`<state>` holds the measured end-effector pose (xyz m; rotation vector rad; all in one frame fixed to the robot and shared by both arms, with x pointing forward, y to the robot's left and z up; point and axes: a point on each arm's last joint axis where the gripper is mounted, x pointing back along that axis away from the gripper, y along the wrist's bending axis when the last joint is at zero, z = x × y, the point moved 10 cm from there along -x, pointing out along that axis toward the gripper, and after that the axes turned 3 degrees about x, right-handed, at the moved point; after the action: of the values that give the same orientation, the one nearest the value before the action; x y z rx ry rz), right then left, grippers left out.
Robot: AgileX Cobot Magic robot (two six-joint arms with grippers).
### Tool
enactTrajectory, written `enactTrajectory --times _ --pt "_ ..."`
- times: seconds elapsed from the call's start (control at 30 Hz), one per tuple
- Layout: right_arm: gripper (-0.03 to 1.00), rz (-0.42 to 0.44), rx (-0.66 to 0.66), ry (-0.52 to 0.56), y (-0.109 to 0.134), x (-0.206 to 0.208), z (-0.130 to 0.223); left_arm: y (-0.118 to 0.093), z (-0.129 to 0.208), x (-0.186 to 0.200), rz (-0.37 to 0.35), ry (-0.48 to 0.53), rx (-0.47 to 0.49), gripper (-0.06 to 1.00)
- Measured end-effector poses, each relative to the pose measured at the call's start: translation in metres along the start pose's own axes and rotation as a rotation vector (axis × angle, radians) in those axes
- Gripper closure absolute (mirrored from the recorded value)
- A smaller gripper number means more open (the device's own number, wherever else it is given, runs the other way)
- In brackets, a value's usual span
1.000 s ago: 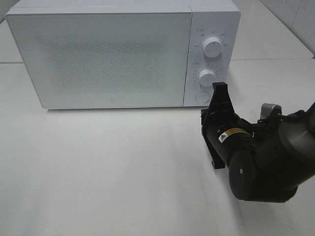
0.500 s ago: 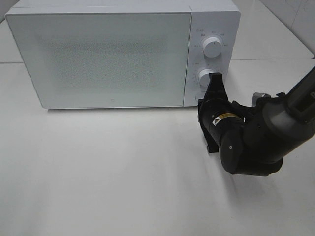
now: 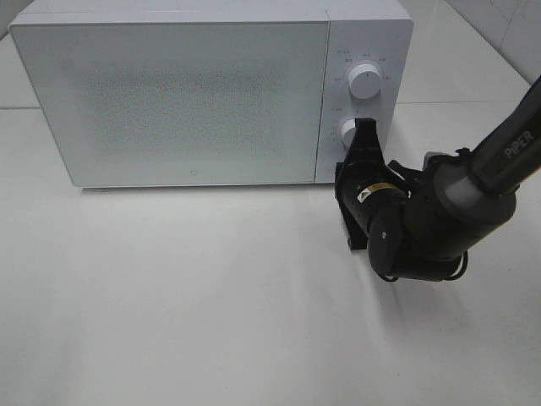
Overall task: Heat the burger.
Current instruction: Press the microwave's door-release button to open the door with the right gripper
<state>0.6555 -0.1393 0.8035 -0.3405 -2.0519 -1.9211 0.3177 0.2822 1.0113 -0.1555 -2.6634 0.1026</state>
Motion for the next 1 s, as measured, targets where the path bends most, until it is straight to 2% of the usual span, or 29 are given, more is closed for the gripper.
enactTrajectory --times 0.77,1.0 --pt "0.94 -0.011 -0.043 -0.062 0.000 -0.014 -0.012 0.000 0.000 0.000 0.000 0.000 0.000 -0.03" --pt "0.94 0.010 -0.083 -0.082 0.000 -0.017 -0.012 0.000 0.000 0.000 0.000 0.000 0.000 -0.03"
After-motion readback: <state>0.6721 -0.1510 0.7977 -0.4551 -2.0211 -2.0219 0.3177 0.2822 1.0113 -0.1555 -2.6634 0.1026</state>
